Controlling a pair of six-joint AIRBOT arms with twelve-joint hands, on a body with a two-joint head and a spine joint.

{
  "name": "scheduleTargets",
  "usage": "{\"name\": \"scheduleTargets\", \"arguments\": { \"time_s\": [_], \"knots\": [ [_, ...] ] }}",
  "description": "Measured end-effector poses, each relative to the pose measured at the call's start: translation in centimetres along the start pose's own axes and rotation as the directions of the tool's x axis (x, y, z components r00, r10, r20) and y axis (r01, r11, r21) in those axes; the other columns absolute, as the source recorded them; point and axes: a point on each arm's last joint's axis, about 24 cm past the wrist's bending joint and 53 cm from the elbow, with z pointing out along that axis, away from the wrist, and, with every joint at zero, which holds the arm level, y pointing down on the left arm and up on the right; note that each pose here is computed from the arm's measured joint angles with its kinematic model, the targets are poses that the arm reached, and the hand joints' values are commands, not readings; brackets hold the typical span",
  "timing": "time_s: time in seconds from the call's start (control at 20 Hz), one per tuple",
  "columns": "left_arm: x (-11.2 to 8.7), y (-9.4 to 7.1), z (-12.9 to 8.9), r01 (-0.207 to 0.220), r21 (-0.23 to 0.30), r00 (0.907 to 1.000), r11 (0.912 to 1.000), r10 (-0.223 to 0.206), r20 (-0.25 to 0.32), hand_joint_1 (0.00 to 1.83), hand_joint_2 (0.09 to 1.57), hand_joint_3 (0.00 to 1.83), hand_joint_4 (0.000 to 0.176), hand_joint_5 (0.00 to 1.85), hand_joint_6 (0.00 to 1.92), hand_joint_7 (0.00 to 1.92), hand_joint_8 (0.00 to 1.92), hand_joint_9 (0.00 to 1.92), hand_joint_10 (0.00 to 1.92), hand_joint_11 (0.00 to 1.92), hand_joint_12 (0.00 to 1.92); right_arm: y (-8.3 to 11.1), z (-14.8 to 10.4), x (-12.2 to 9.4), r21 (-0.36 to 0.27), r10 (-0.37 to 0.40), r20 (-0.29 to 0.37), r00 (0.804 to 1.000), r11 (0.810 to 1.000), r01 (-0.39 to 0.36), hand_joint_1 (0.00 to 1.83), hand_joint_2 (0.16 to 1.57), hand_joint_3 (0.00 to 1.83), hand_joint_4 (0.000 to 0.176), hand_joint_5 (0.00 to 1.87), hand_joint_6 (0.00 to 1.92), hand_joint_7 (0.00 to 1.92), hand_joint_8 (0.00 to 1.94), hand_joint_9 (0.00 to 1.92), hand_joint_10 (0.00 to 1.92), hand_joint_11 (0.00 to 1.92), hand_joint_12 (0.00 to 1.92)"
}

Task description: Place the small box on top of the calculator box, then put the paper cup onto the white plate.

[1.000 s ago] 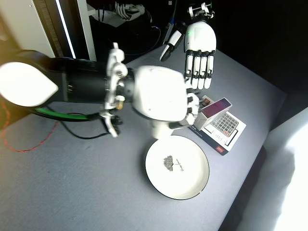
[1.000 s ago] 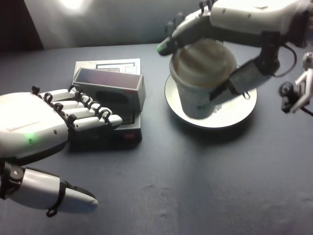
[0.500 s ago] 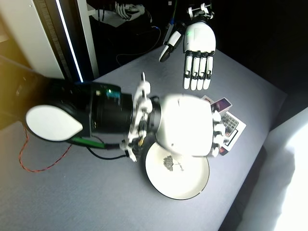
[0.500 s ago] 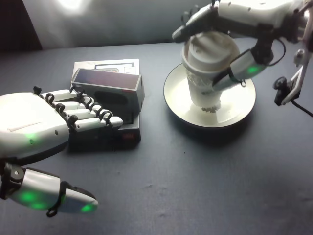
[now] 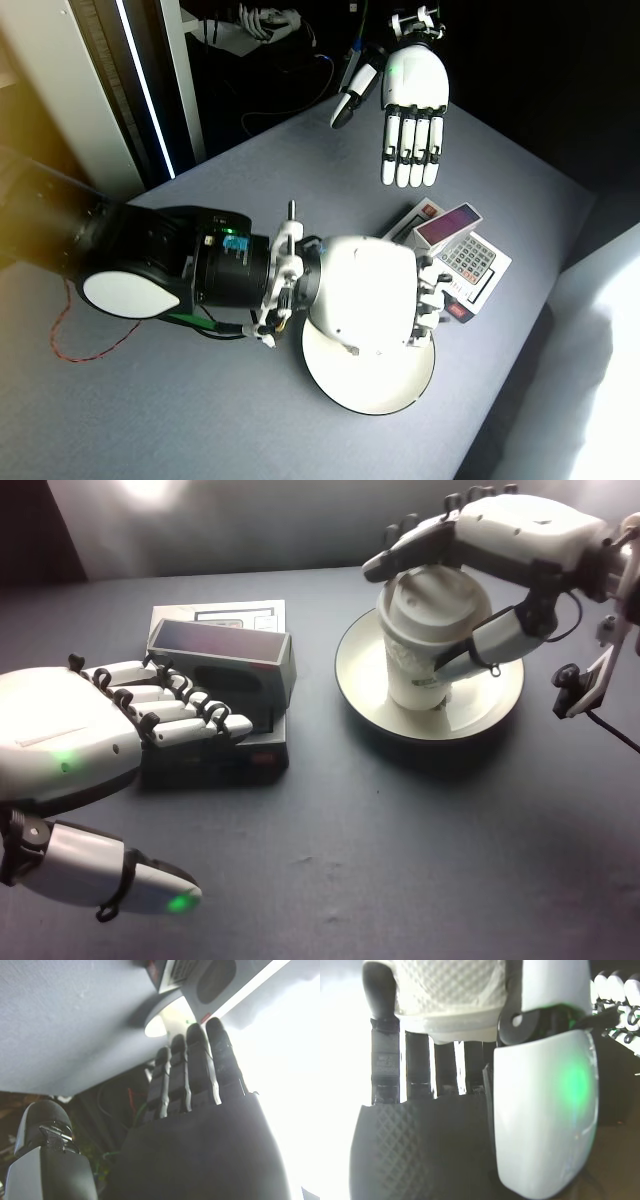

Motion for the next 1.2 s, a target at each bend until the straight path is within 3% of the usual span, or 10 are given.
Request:
{"name": "scheduleTargets", "arguments": {
  "time_s": [0.1,0.2,0.35,0.55,0.65,0.7,0.85,0.9,1.1,1.2],
  "knots": [
    [0.0,0.0,0.0,0.0,0.002,1.0,1.0,0.0,0.001,0.23,1.03,0.0,0.0,0.16,0.01,0.2,0.01,0.2,0.01,0.0,0.42,-0.5,0.0,-0.7,0.006,0.014,0.022,1.0,1.0,-0.014,1.34,1.03,0.0,0.0,0.74,0.04,0.8,0.01,0.73,0.15,0.31,1.23],
    [0.0,0.0,0.0,0.0,0.001,1.0,1.0,0.0,0.001,0.22,1.04,0.0,0.0,0.14,0.0,0.19,0.0,0.19,0.0,0.0,0.39,-0.7,-0.1,-0.6,0.005,0.011,0.023,1.0,1.0,-0.011,1.31,1.05,0.01,0.0,0.69,0.01,0.75,0.0,0.68,0.11,0.22,1.27],
    [-0.2,-0.1,0.1,0.0,0.001,1.0,1.0,-0.001,0.005,0.21,1.03,0.0,0.0,0.13,0.0,0.17,0.0,0.16,0.0,0.0,0.32,-0.5,0.0,-0.4,0.001,-0.001,0.019,1.0,1.0,0.001,1.11,1.02,0.0,0.0,0.57,0.0,0.63,0.0,0.57,0.05,0.07,1.29],
    [-0.2,-0.1,0.1,0.001,0.001,1.0,1.0,-0.001,0.005,0.2,1.02,0.0,0.0,0.12,0.0,0.17,0.0,0.17,0.0,0.0,0.37,-0.9,-0.1,-0.2,0.011,-0.003,0.013,1.0,1.0,0.003,1.0,0.99,0.0,0.0,0.48,0.0,0.55,0.0,0.51,0.01,0.01,1.24],
    [-0.3,0.0,0.2,0.001,-0.002,1.0,1.0,-0.001,0.004,0.2,1.02,0.0,0.0,0.14,0.0,0.18,0.0,0.18,0.01,0.0,0.39,-0.9,-0.1,-0.2,0.011,-0.006,0.011,1.0,1.0,0.006,0.99,0.98,0.0,0.0,0.42,0.0,0.5,0.0,0.46,0.0,0.0,1.18],
    [-0.3,-0.1,0.3,0.003,0.0,1.0,1.0,-0.003,0.004,0.2,1.02,0.0,0.0,0.16,0.01,0.2,0.01,0.2,0.01,0.0,0.39,-0.9,-0.1,0.0,0.012,-0.013,0.005,1.0,1.0,0.013,0.94,0.99,0.0,0.0,0.3,0.0,0.38,0.0,0.36,0.0,0.0,0.99],
    [-0.1,-0.4,0.5,0.005,0.009,1.0,1.0,-0.005,0.004,0.19,1.02,0.0,0.0,0.12,0.0,0.16,0.0,0.16,0.0,0.0,0.36,-1.0,-0.1,0.3,0.013,-0.014,-0.002,1.0,1.0,0.014,0.81,0.98,0.0,0.0,0.15,0.0,0.26,0.0,0.26,0.0,0.0,0.82],
    [-0.1,-0.4,0.5,0.005,0.008,1.0,1.0,-0.005,0.004,0.21,1.01,0.0,0.0,0.16,0.0,0.2,0.0,0.21,0.01,0.0,0.47,-1.1,-0.1,0.4,0.014,-0.015,-0.003,1.0,1.0,0.015,0.79,0.97,0.0,0.0,0.13,0.0,0.25,0.0,0.26,0.0,0.0,0.8],
    [-0.1,-0.4,0.5,0.005,0.006,1.0,1.0,-0.005,0.002,0.18,1.02,0.0,0.0,0.14,0.0,0.17,0.01,0.18,0.01,0.0,0.36,-1.2,-0.1,0.5,0.019,-0.017,-0.009,1.0,1.0,0.017,0.74,0.94,0.0,0.0,0.11,0.0,0.22,0.0,0.24,0.01,0.0,0.75],
    [-0.1,-0.4,0.5,0.005,0.006,1.0,1.0,-0.005,0.003,0.19,1.02,0.0,0.0,0.13,0.0,0.17,0.0,0.17,0.0,0.0,0.34,-1.3,-0.1,0.6,0.021,-0.017,-0.01,1.0,1.0,0.017,0.76,0.91,0.0,0.0,0.05,0.0,0.14,0.0,0.15,0.0,0.0,0.53]
  ]
}}
